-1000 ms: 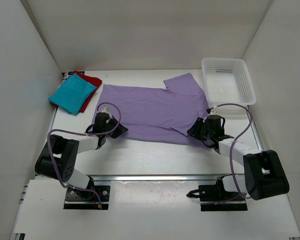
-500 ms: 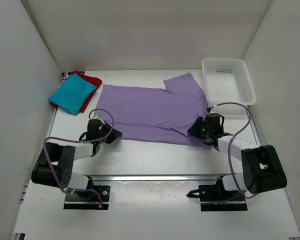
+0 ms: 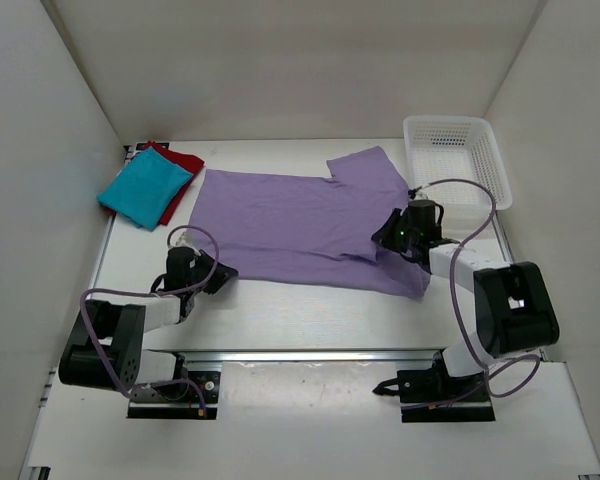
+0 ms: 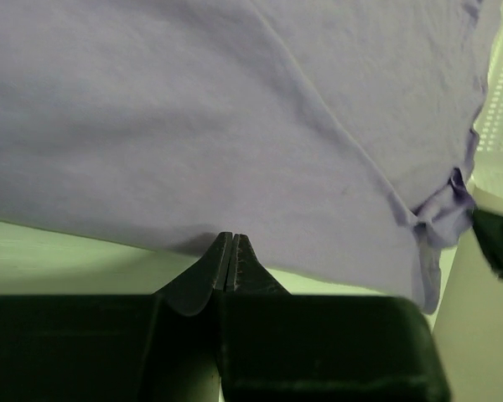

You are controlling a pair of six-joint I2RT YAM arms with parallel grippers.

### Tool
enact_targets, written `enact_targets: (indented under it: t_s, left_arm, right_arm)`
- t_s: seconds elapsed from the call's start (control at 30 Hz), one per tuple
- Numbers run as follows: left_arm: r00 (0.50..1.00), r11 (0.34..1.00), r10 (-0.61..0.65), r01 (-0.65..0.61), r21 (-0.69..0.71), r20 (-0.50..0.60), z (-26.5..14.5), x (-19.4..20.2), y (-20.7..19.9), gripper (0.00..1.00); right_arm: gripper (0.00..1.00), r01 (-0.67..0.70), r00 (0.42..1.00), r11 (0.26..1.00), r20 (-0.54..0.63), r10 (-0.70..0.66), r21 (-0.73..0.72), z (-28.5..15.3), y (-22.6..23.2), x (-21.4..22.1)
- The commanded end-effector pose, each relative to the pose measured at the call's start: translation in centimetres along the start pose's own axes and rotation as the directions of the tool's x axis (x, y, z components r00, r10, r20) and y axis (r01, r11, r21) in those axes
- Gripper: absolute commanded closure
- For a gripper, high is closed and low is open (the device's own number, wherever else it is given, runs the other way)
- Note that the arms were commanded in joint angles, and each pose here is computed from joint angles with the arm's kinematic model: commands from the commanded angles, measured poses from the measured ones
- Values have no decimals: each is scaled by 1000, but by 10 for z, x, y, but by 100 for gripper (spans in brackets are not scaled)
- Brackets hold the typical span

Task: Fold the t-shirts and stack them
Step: Fold the flattened tshirt in 1/3 of the way

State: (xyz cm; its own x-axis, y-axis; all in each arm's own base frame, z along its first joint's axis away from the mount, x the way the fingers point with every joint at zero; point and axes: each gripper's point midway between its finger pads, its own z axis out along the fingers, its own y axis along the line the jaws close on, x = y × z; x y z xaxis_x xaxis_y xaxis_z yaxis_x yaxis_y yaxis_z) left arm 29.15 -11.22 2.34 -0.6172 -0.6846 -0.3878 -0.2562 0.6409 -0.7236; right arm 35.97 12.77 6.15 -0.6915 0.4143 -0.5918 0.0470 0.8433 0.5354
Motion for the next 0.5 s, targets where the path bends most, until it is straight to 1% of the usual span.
enact_targets:
  t_s: [0.0,0.03,0.1,0.17,0.2,0.23,0.27,0.3,0.33,0.37,0.4,0.43,0.47]
  left_arm:
    - [999,997,36,-38,65,21,-2,-6,-29,94]
    - [999,997,40,-43,68,33,-3,-9,-32,94]
    - [998,995,57,-59,82,23,-2,-4,-41,95]
    - [998,994,55,-57,95,22,-2,-4,-44,95]
    - [999,995,46,-47,92,14,-1,-2,-42,94]
    - [999,993,48,-50,104,13,-2,-2,-44,95]
    - [999,994,39,-40,97,14,-1,-3,-42,94]
    - [999,994,40,-41,97,13,-1,-1,-41,94]
    - [999,995,41,-42,96,11,-1,0,-41,94]
    - [999,994,38,-39,100,14,-2,-1,-43,94]
    - [999,994,36,-38,105,14,-2,-2,-43,95]
    - [999,993,34,-36,112,22,-2,-5,-45,94]
    - [999,993,32,-35,112,30,-3,-7,-46,94]
  right_arm:
    - [99,10,998,999,62,-7,-48,16,24,-36]
    - [100,6,999,998,44,-3,-57,20,28,-35]
    - [99,4,999,997,39,-1,-71,33,34,-46]
    - [99,-1,1000,997,24,3,-73,41,38,-49]
    - [98,3,1000,996,31,0,-91,45,44,-55]
    - [99,8,1000,996,14,-7,-89,51,47,-53]
    - [98,4,1000,997,21,-2,-79,53,46,-58]
    - [96,29,999,996,26,-27,-85,56,52,-63]
    - [91,49,999,995,13,-48,-92,62,59,-61]
    - [88,70,997,993,22,-68,-98,62,67,-66]
    - [83,75,997,993,23,-73,-96,63,67,-66]
    - [74,94,995,991,37,-91,-99,63,73,-70]
    - [70,104,994,989,46,-100,-106,62,78,-71]
